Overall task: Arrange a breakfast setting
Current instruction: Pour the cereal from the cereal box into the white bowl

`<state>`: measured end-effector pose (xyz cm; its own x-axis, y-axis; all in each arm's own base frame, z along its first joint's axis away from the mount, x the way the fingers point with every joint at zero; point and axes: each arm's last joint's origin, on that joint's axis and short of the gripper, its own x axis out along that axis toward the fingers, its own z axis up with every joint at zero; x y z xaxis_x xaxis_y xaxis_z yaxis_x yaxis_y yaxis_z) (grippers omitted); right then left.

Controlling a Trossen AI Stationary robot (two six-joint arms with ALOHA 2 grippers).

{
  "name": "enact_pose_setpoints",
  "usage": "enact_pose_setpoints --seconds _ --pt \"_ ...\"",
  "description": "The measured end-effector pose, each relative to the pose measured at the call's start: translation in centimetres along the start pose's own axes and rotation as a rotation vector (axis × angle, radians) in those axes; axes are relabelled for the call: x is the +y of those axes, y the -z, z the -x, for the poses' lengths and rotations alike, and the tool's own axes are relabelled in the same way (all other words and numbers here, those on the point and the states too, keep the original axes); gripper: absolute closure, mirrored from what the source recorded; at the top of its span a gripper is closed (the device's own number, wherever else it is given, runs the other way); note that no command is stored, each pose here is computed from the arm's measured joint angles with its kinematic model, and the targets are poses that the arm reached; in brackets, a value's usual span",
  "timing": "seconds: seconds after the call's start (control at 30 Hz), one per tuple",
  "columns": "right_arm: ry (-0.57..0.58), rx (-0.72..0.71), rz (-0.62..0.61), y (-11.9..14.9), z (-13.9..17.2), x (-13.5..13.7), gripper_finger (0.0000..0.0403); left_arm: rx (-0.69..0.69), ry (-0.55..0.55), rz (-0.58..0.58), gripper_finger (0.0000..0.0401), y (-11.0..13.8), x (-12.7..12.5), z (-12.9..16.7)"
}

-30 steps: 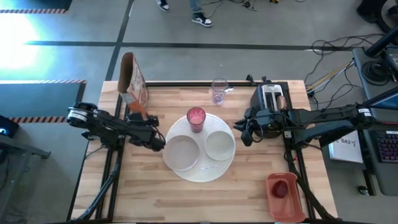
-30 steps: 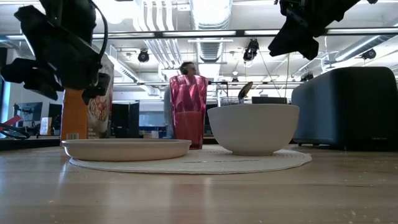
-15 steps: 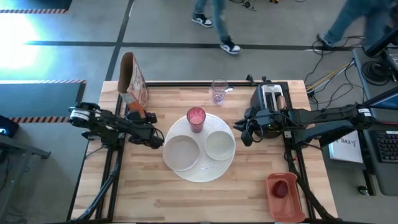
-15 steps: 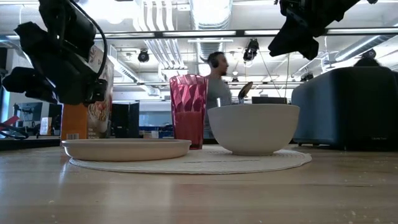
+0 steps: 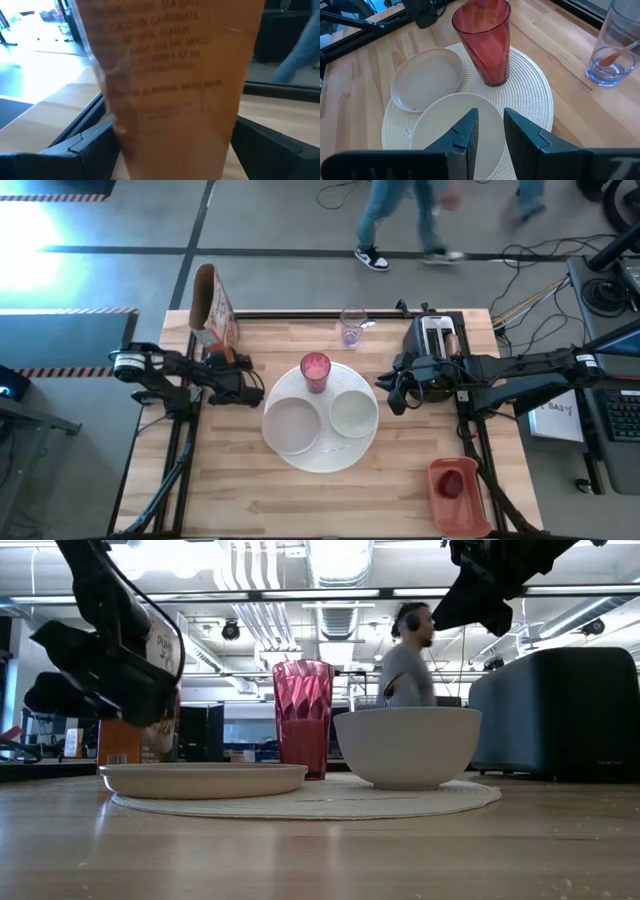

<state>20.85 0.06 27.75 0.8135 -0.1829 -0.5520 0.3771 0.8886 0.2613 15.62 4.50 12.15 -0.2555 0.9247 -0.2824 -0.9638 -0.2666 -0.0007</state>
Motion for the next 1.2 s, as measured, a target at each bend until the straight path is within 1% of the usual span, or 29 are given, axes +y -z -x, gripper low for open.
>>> enact_pose_setpoints --seconds 0.2,0.33,0.57,0.7,0.77,0.87,1.2 --pt "0.0 0.0 0.0 0.0 0.0 0.0 0.0321 -0.085 -0.012 0.005 0.0074 0.2 -0.2 -1.6" --pt "0.0 0.0 0.0 0.0 0.0 0.0 0.0321 -0.105 -0.02 0.009 0.0074 0.5 -0.6 -2.4" --pt "0.0 0.0 0.0 0.0 0.0 0.0 0.0321 -0.144 -0.006 -0.018 0.0075 0.7 -1.2 -2.7" --pt "0.0 0.0 0.0 0.0 0.0 0.0 0.0321 -0.147 -0.01 -0.014 0.0092 0.6 -1.4 -2.8" --pt "0.0 0.0 0.0 0.0 0.0 0.0 0.0321 -0.147 -0.016 -0.011 0.011 0.6 -1.4 -2.9" --pt "0.0 0.0 0.0 0.0 0.0 0.0 0.0321 -0.147 -0.023 -0.011 0.0149 0.5 -1.3 -3.0" --pt "0.0 0.0 0.0 0.0 0.0 0.0 0.0321 -0.128 -0.027 -0.016 0.0317 0.6 -1.3 -3.0"
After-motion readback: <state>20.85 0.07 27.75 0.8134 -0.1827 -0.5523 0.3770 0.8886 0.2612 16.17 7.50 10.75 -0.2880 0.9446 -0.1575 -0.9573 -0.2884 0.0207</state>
